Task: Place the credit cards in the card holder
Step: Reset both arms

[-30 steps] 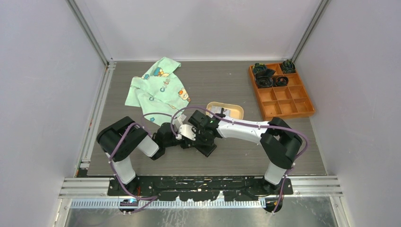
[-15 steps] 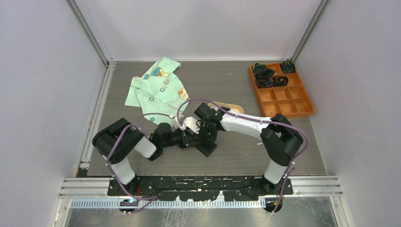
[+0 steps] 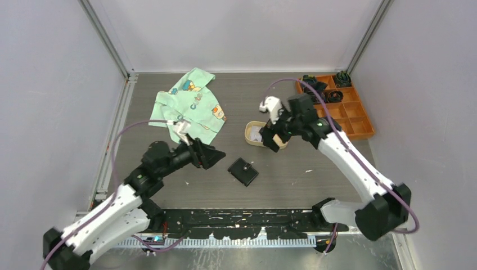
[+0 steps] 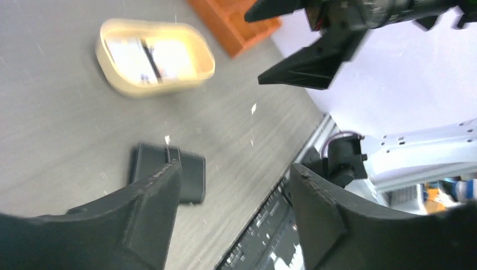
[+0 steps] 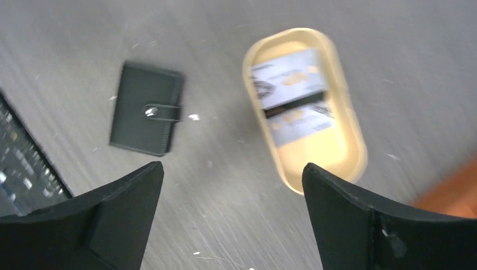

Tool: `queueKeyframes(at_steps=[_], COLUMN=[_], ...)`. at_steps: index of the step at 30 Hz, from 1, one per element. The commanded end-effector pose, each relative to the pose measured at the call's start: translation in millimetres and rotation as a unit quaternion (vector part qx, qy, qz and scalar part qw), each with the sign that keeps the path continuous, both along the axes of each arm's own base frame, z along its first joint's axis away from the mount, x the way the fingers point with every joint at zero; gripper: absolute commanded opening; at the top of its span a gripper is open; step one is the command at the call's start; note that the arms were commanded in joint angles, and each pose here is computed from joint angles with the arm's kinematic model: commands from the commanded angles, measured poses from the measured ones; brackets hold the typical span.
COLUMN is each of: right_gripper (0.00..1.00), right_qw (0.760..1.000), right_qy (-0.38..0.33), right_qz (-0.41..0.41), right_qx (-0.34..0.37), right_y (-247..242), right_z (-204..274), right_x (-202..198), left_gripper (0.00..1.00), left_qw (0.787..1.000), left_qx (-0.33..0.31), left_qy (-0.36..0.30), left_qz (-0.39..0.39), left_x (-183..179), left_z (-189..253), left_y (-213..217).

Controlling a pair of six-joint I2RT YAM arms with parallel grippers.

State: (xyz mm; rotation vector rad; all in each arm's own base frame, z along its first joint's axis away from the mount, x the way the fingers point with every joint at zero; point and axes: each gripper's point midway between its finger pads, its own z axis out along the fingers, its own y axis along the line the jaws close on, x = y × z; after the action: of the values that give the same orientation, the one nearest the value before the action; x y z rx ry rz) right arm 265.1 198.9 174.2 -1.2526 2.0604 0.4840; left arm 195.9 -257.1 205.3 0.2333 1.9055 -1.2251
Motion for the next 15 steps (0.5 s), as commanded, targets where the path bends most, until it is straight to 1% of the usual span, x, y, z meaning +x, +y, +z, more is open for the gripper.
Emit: queueKeyframes(at_steps=[1, 2, 3, 5, 6, 9, 11, 12, 15], right_gripper=[1.00, 1.00, 1.00, 1.00, 1.00, 1.00, 0.99, 1.00, 1.00], right_qw=[0.975, 0.958, 0.941, 0.928, 0.928, 0.937, 0.937, 0.931, 0.896], right_qy=[-0.116, -0.132, -0.147, -0.163, -0.162, -0.165, -0.154, -0.154, -0.137], right_qz=[-0.171, -0.228, -0.273, -0.304, -0.305, -0.267, -0.255, -0.259, -0.319], right_qx=[0.082, 0.110, 0.133, 0.141, 0.141, 0.155, 0.184, 0.207, 0.278], right_y=[-51, -67, -80, -94, -96, -90, -84, -82, -87], right_z=[89, 108, 125, 152, 163, 193, 216, 228, 262], right_x=[39, 44, 46, 39, 33, 7, -7, -13, -21], left_gripper=[0.81, 0.87, 0.90, 0.92, 0.92, 0.92, 0.93, 0.93, 0.94], left_qw=[0.992, 0.990, 0.989, 0.987, 0.988, 0.990, 0.991, 0.992, 0.991], left_qx=[0.075, 0.069, 0.067, 0.061, 0.060, 0.055, 0.050, 0.047, 0.037], left_qy=[-0.071, -0.087, -0.099, -0.114, -0.115, -0.112, -0.109, -0.111, -0.118], left_qz=[0.071, 0.083, 0.091, 0.095, 0.087, 0.065, 0.051, 0.048, 0.048], left_x=[-7, -9, -12, -19, -23, -34, -41, -43, -47], left_z=[31, 44, 55, 78, 87, 113, 128, 134, 147], left_y=[53, 61, 67, 73, 74, 72, 71, 71, 74])
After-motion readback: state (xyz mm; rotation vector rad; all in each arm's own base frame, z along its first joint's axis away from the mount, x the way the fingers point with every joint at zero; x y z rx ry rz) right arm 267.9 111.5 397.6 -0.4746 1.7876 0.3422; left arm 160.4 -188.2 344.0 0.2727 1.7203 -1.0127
